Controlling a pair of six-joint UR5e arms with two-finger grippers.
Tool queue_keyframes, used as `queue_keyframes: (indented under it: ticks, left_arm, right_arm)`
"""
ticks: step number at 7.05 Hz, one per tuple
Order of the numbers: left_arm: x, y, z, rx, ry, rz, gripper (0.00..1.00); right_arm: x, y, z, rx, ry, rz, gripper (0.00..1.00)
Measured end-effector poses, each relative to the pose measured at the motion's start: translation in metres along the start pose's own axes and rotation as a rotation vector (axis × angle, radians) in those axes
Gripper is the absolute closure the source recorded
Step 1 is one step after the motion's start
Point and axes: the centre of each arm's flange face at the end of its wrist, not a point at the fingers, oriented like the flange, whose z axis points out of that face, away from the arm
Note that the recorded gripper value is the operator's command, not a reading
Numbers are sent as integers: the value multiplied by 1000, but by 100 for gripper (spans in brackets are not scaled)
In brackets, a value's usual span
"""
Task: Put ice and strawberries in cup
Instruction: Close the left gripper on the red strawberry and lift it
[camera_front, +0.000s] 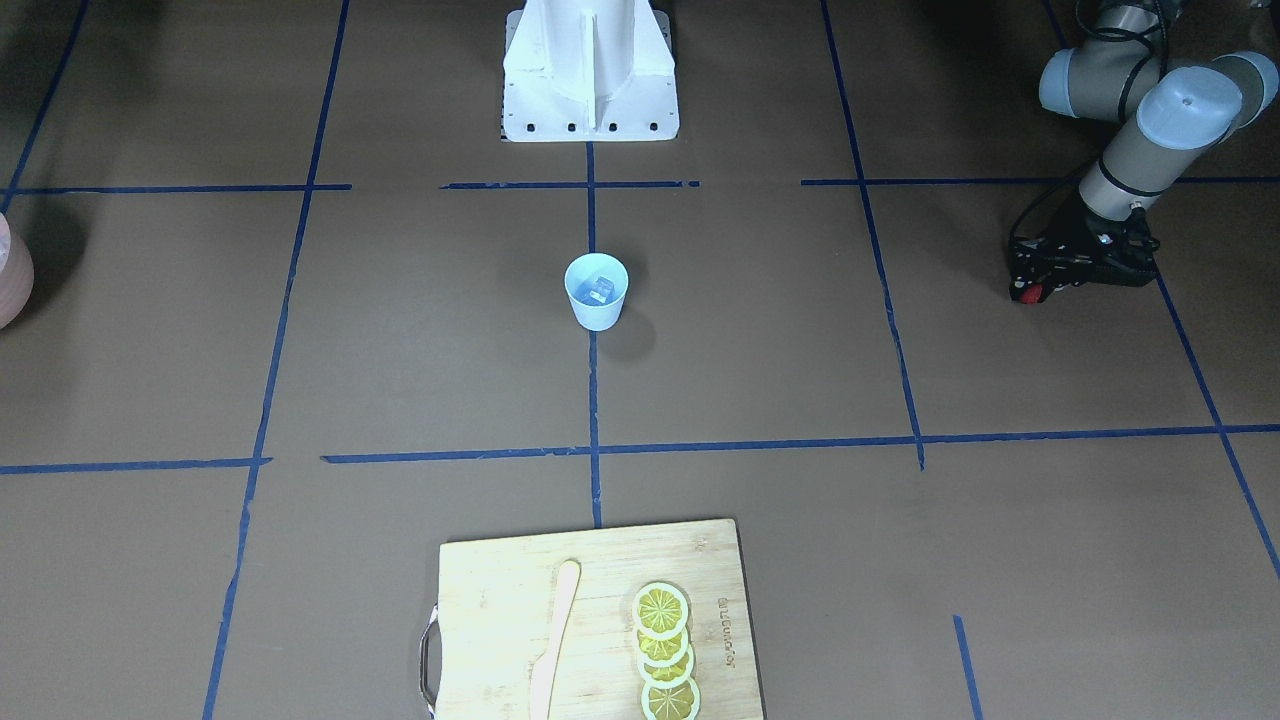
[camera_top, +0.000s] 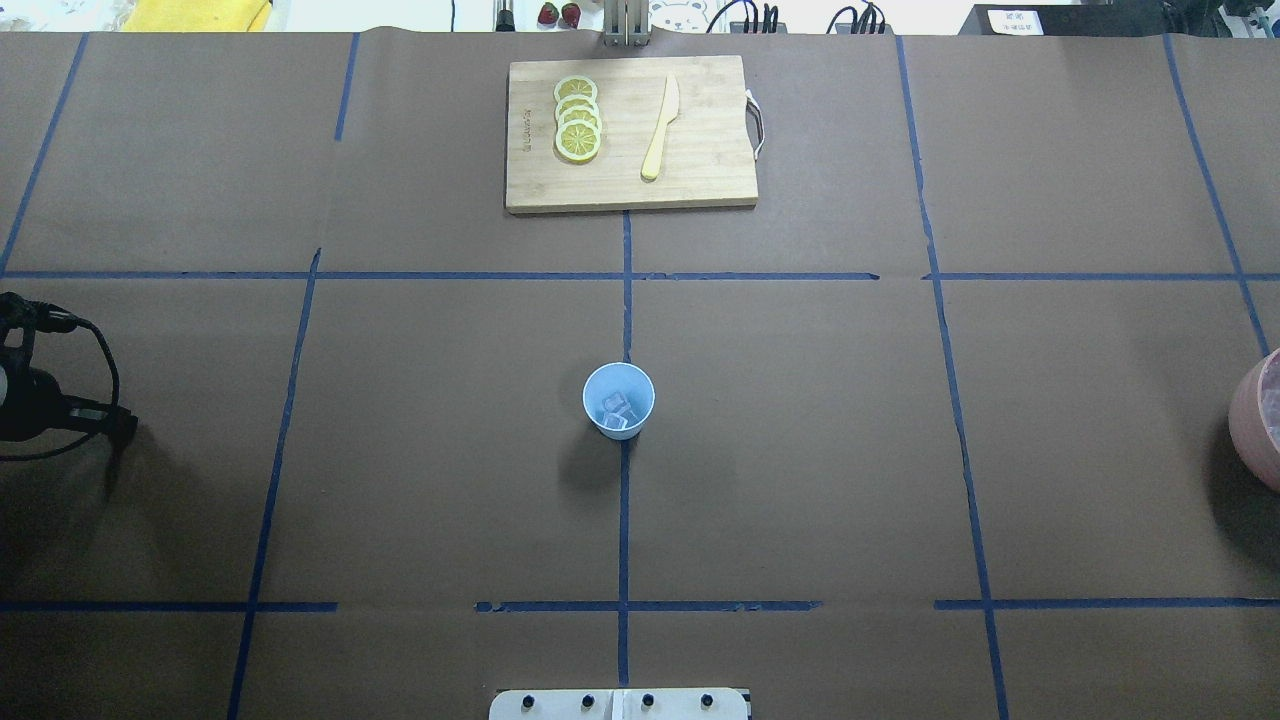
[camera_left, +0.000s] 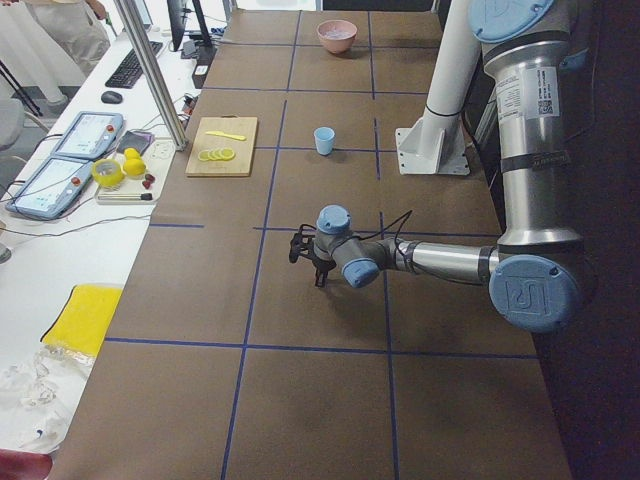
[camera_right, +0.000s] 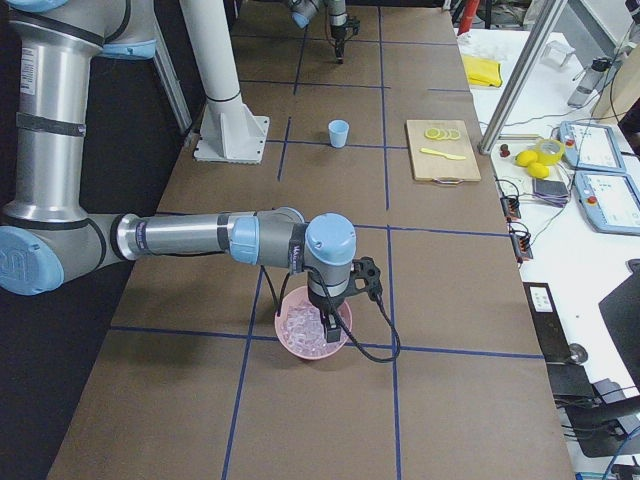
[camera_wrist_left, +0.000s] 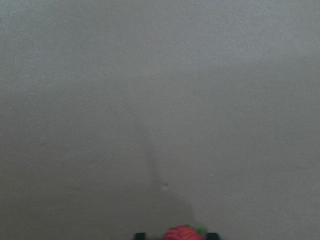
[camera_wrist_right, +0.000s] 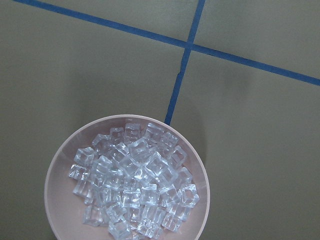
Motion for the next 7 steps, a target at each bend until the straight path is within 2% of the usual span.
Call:
queue_keyframes:
  ticks: [2,4,7]
  left_arm:
    - [21,-6,-17,-11,8,7,100]
    - [53,-16,-50,-26,18,4,100]
    - [136,-49,-109,-82,9,-23,100]
  right_arm:
    - [-1,0,-1,2,1,0,1]
    - [-1,0,-2,3,1,0,1]
    - [0,0,-3,6,2,1,1]
